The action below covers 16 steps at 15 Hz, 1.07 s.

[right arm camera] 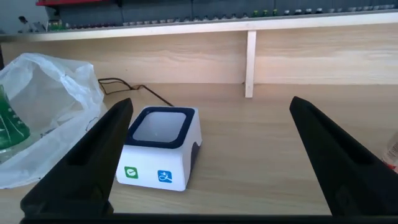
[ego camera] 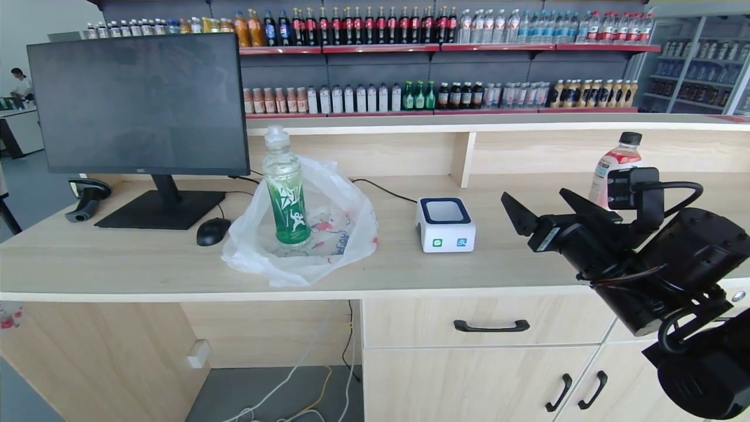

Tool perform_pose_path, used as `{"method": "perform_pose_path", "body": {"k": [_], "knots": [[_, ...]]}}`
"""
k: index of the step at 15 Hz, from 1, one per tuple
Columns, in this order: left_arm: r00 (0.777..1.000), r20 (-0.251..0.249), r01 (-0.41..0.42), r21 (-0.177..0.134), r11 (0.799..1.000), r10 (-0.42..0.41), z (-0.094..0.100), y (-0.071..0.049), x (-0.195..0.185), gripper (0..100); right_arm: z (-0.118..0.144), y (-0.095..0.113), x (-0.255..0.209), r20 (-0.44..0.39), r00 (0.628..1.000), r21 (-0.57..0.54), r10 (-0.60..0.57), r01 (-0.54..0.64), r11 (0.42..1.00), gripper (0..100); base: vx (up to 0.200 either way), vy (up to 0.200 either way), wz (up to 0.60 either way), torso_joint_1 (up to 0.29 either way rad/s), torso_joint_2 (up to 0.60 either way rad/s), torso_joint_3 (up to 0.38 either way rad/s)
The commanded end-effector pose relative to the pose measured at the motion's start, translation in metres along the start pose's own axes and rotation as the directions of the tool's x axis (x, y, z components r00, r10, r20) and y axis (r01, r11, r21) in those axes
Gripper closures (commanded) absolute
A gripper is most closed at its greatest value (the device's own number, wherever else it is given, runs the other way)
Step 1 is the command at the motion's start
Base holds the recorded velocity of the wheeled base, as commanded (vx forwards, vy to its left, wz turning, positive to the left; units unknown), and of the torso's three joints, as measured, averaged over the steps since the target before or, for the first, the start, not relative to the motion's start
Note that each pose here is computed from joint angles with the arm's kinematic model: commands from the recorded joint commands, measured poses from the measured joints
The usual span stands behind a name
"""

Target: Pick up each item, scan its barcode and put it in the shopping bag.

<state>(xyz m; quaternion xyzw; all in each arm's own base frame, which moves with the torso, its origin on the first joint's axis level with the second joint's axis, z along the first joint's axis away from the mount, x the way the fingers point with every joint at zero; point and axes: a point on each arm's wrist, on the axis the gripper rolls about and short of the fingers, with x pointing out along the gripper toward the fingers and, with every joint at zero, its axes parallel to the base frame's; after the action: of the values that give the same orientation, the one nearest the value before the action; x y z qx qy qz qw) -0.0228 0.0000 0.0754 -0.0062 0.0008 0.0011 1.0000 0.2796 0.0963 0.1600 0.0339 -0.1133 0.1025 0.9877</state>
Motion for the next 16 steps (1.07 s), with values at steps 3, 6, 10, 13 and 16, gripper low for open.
{"method": "perform_pose_path", "body": {"k": [3, 6, 10, 13, 16], "knots": [[1.000, -0.001, -0.001, 0.000, 1.000, 0.001, 0.0000, 0.0000, 0.0001, 0, -0.0011, 0.0001, 0.0003, -0.003, 1.000, -0.001, 0.000, 0.000, 1.000, 0, 0.000, -0.200, 0.00, 0.010, 0.00, 0.002], [1.000, 0.000, -0.001, 0.000, 1.000, 0.001, 0.0000, 0.0000, 0.0000, 0, -0.0029, 0.0000, -0.0003, -0.011, 1.000, 0.000, 0.000, 0.000, 1.000, 0, 0.000, -0.200, 0.00, 0.009, 0.00, 0.002], [1.000, 0.000, -0.001, 0.000, 1.000, 0.001, 0.0000, 0.0000, 0.0000, 0, -0.0042, -0.0002, -0.0016, -0.019, 1.000, -0.003, 0.000, 0.000, 1.000, 0, 0.000, -0.200, 0.00, 0.002, 0.00, 0.005], [1.000, 0.000, -0.001, 0.000, 1.000, 0.001, 0.0000, 0.0000, 0.0000, 0, -0.0043, -0.0003, -0.0023, -0.020, 1.000, -0.003, 0.000, 0.000, 1.000, 0, 0.000, -0.200, 0.00, 0.002, 0.01, 0.002], [1.000, 0.000, -0.001, 0.000, 1.000, 0.001, 0.0000, 0.0000, 0.0000, 0, -0.0060, -0.0008, -0.0059, -0.034, 0.999, -0.005, 0.000, 0.000, 1.000, 0, 0.000, -0.200, 0.00, 0.001, 0.00, -0.002]]}}
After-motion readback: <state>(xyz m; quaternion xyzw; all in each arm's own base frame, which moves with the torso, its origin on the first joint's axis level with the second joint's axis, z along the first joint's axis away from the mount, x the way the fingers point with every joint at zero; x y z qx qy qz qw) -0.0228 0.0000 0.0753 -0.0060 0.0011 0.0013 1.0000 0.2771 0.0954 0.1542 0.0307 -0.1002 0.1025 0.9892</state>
